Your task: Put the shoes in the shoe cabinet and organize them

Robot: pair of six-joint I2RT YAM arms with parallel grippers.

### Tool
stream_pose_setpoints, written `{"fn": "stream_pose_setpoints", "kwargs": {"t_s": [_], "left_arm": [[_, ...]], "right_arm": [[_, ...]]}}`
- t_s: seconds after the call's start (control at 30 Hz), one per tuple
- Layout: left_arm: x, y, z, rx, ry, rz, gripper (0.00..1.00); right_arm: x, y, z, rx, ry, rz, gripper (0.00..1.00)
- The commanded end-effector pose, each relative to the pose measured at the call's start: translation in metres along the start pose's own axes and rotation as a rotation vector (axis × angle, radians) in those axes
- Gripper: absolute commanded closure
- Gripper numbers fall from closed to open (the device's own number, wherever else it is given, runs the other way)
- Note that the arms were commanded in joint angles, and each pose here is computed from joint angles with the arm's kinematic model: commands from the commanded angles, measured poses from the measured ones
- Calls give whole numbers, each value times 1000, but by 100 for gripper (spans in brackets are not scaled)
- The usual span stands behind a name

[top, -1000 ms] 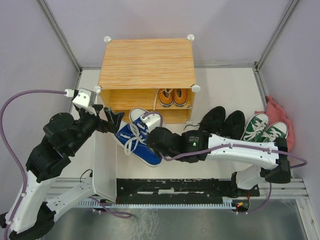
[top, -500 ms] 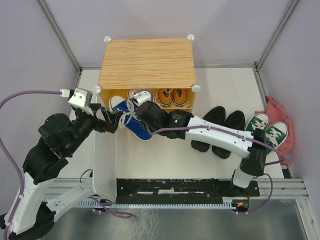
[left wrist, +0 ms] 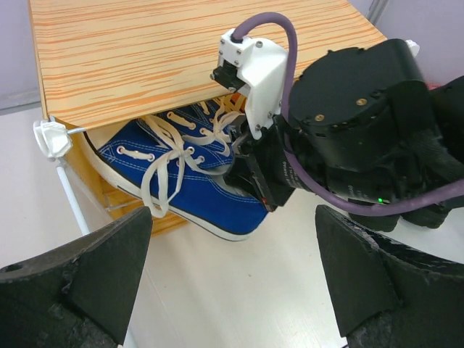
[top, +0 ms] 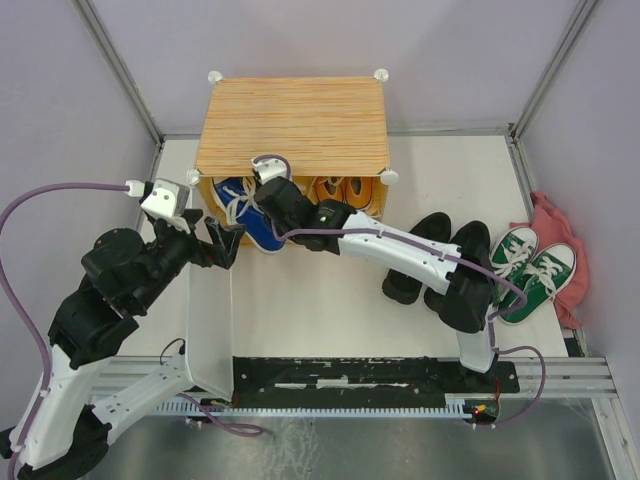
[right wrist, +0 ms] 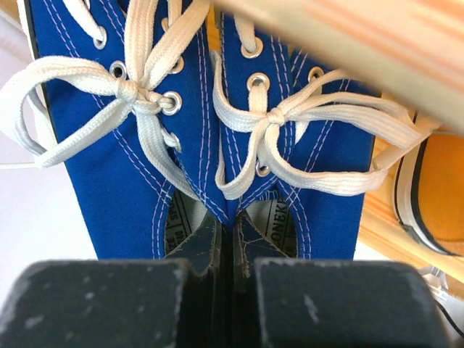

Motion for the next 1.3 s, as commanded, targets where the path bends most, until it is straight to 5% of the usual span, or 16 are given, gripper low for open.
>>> {"fn": "stream_pose_setpoints", "kwargs": {"t_s": [0.0,0.5,0.8,1.27], "left_arm": [[-1,-4,2,30,-2,-29,1],[4,9,-2,12,10,2,1],[4,11,-3,7,12,8,1],[3,13,-3,0,8,9,1]], "right_arm": [[-25,-86,23,174,-96,-313,98],[-4,-104,13,281,-8,-398,97],[9,-82,0,326,52,-371,50],[-23,-70,-3,277,-46,-291,38]]}}
Point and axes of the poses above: each gripper's point midway between its finger pads, its own x axis out along the fingers, its own z axis along the line the jaws close on, y = z × x, the point moved 7 cm from there along -x, back along the fingers, and after that the axes turned 13 degrees about x, right-handed, at the moved point
